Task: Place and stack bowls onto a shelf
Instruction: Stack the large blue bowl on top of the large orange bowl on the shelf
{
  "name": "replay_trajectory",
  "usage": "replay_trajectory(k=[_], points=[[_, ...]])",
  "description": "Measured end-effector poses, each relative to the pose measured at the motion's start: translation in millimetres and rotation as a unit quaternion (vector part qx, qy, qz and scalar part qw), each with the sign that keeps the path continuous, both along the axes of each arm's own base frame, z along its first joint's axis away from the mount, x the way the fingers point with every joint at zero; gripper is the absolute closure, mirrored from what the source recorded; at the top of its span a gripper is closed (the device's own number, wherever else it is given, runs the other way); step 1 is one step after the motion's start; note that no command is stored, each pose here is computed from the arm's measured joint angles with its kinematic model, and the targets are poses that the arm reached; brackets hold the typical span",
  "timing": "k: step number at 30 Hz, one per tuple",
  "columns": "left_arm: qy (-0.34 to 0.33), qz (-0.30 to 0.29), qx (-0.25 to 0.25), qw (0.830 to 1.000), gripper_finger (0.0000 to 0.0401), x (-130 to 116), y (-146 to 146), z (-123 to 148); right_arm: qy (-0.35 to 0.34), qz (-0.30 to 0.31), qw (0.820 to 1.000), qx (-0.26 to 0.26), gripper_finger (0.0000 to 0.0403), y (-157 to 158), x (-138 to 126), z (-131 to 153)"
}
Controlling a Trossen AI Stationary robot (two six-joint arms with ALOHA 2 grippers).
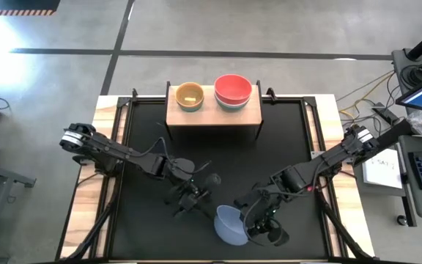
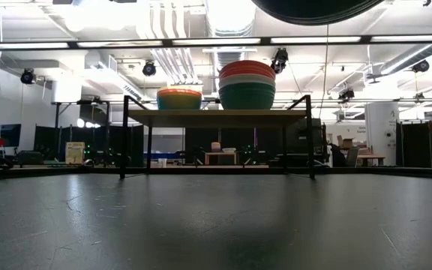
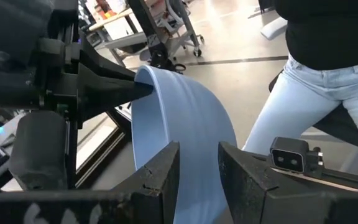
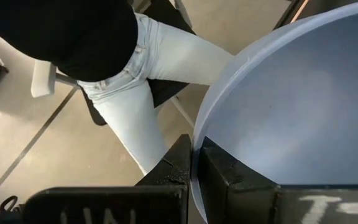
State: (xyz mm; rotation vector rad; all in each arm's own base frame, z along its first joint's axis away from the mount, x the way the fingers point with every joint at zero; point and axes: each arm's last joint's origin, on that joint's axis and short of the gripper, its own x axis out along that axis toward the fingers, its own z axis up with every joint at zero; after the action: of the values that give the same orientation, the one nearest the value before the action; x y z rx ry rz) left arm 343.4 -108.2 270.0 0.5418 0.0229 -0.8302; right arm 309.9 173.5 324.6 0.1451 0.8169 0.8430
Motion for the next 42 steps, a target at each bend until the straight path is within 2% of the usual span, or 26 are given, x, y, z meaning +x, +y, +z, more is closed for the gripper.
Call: replay_trajectory(k=[6, 22, 42], points=[[-0.006, 0.000, 0.002, 1.000, 0.0307, 0.1, 0.3, 0.8, -0.003, 0.004, 1.000, -0.001, 0.0394, 0.1, -0.1, 0.1], [0.019, 0.013, -0.017, 1.000, 0.0307, -6.5, 2.1, 8.6, 0.045, -0.023, 0.999, -0.001, 0.0394, -1.2, -2.7, -3.5], [0.024, 0.001, -0.025, 0.999, 0.0307, -4.6, 0.6, 5.7, -0.040, 0.017, 0.999, -0.015, 0.0394, -7.5, 5.1, 3.8]])
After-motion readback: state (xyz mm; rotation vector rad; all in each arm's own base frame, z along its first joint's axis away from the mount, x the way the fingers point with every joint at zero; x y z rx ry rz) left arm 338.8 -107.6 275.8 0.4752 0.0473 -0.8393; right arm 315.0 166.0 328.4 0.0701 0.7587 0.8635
